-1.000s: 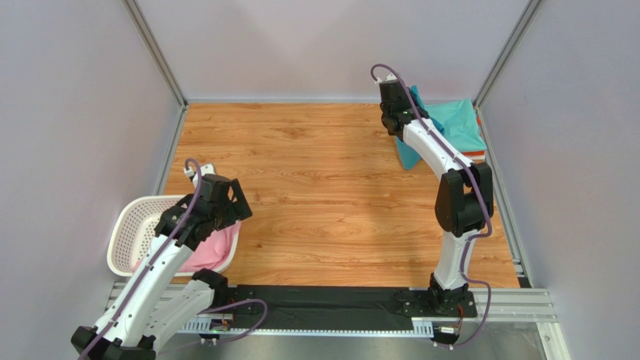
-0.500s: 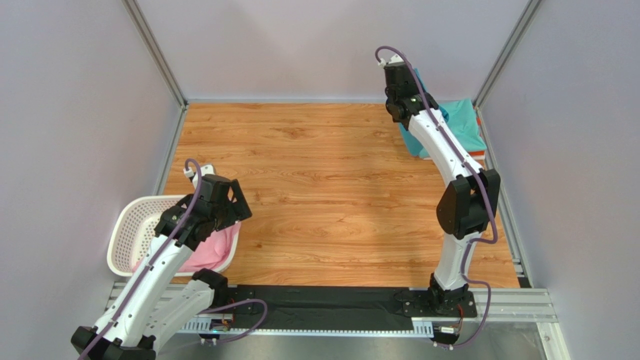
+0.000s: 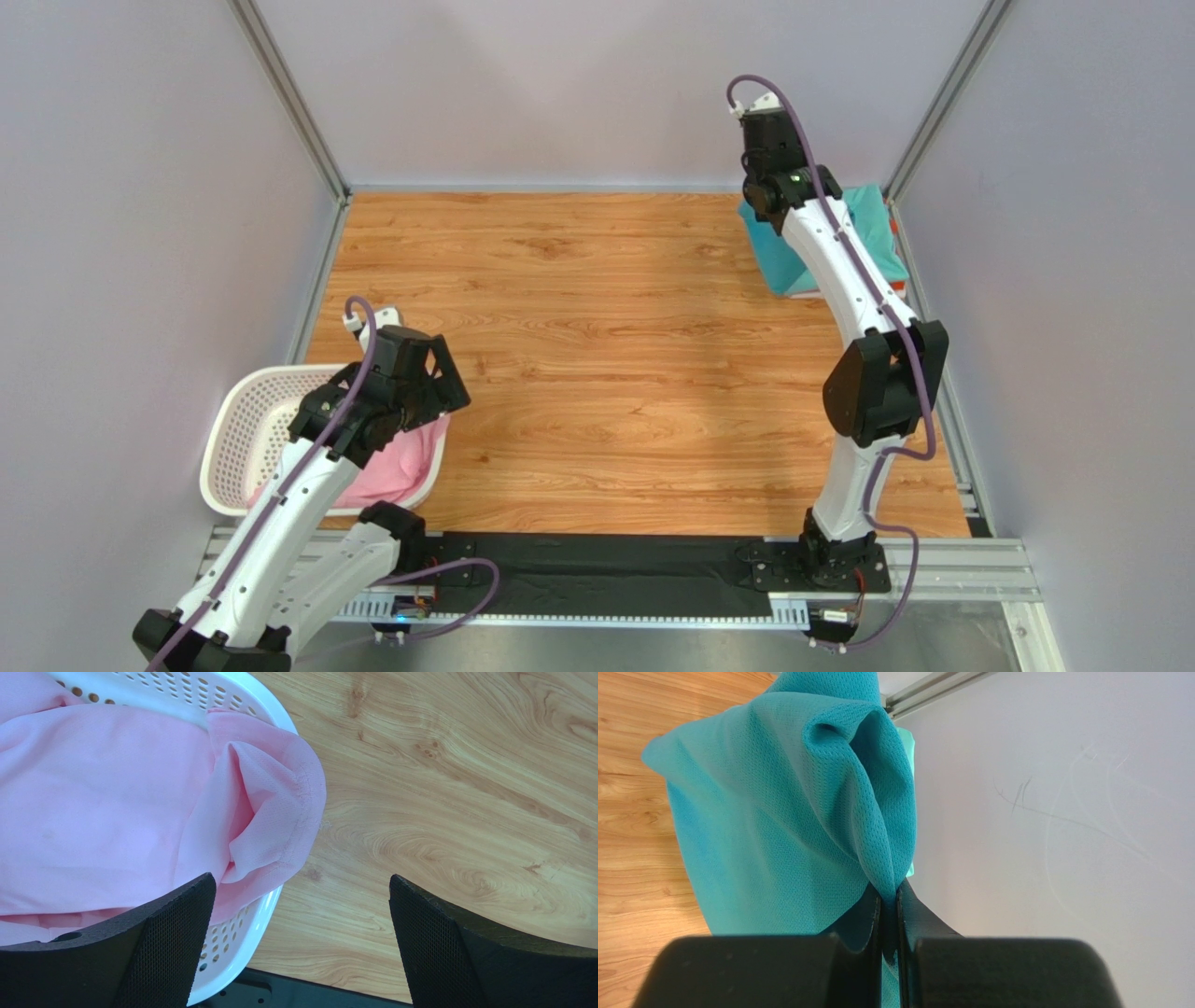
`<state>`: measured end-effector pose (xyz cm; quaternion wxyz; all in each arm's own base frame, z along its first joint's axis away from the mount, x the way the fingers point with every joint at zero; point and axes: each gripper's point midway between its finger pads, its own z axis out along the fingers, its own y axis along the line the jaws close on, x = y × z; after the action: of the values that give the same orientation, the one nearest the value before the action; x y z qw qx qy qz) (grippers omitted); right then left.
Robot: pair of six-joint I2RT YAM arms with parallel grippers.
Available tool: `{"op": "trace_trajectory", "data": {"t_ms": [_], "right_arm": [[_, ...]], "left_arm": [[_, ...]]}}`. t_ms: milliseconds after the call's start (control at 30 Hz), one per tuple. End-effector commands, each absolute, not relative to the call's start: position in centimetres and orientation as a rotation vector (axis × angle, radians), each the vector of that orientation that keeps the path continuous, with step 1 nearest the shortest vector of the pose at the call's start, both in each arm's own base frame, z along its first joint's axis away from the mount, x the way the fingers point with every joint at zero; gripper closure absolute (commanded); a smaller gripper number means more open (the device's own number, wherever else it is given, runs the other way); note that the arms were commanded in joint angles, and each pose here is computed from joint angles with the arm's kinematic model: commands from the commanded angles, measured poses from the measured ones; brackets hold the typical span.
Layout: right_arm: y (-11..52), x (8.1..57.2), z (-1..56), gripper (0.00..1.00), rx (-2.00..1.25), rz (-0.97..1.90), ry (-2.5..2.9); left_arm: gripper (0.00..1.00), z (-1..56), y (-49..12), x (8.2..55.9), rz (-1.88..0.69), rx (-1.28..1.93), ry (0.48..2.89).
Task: Fold and stack the t-shirts
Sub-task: Neatly place the folded tshirt to the corner
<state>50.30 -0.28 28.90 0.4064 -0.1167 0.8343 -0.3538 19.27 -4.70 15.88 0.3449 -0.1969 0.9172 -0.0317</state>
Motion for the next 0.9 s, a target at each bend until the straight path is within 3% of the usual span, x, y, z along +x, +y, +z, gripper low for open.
{"op": "trace_trajectory", "data": {"t_ms": [0, 867], "right_arm": [[-2.0, 50.8, 30.1, 1.0, -0.205, -0.868, 2.083], [-12.5, 55.0, 20.5, 1.0, 0.13, -0.768, 2.251]], "left_arm": [[0.0, 16.1, -4.4, 19.4, -0.071, -0.533, 2.367], [0.0, 15.9, -3.9, 19.4, -0.013, -0.557, 2.375]]}}
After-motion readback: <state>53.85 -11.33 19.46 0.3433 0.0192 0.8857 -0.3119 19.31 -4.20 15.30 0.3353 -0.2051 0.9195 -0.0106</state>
